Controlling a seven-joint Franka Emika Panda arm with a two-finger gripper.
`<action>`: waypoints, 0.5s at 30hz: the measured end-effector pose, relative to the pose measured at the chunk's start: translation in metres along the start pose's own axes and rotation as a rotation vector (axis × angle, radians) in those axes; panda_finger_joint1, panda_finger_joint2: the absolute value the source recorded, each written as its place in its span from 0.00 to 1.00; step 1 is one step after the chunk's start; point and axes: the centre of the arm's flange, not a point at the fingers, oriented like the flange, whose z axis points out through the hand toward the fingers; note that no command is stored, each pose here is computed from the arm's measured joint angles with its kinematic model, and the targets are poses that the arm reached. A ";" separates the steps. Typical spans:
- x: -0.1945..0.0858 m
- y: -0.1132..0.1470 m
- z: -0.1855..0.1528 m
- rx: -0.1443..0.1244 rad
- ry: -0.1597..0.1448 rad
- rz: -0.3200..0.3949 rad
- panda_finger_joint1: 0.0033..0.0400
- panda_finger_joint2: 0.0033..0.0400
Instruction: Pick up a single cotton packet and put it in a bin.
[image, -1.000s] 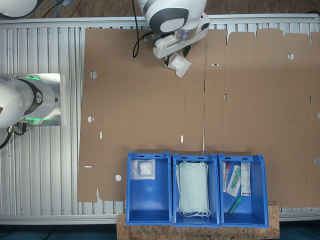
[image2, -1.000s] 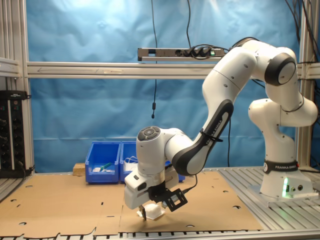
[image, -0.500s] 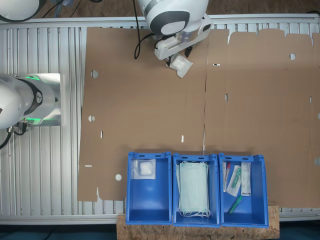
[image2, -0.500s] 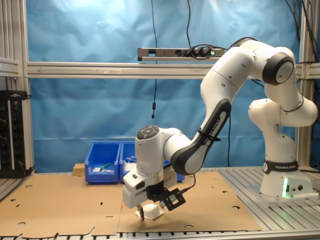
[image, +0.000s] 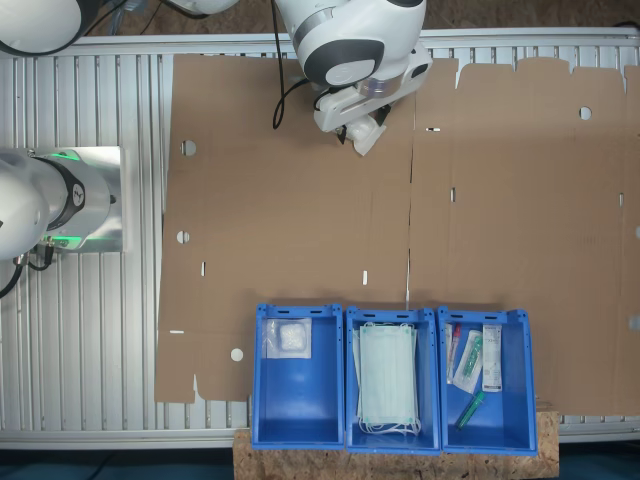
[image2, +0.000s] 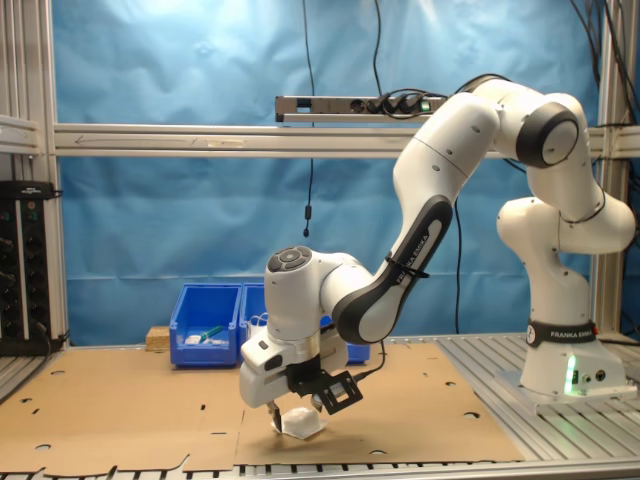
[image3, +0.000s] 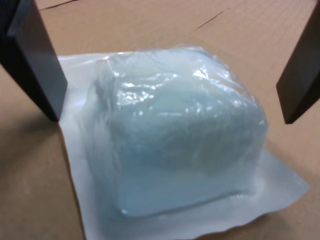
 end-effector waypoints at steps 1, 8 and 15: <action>-0.001 0.001 0.000 0.000 0.001 0.002 1.00 1.00; -0.006 0.004 -0.002 0.000 0.009 0.013 1.00 1.00; -0.006 0.006 -0.006 -0.003 0.021 0.016 1.00 1.00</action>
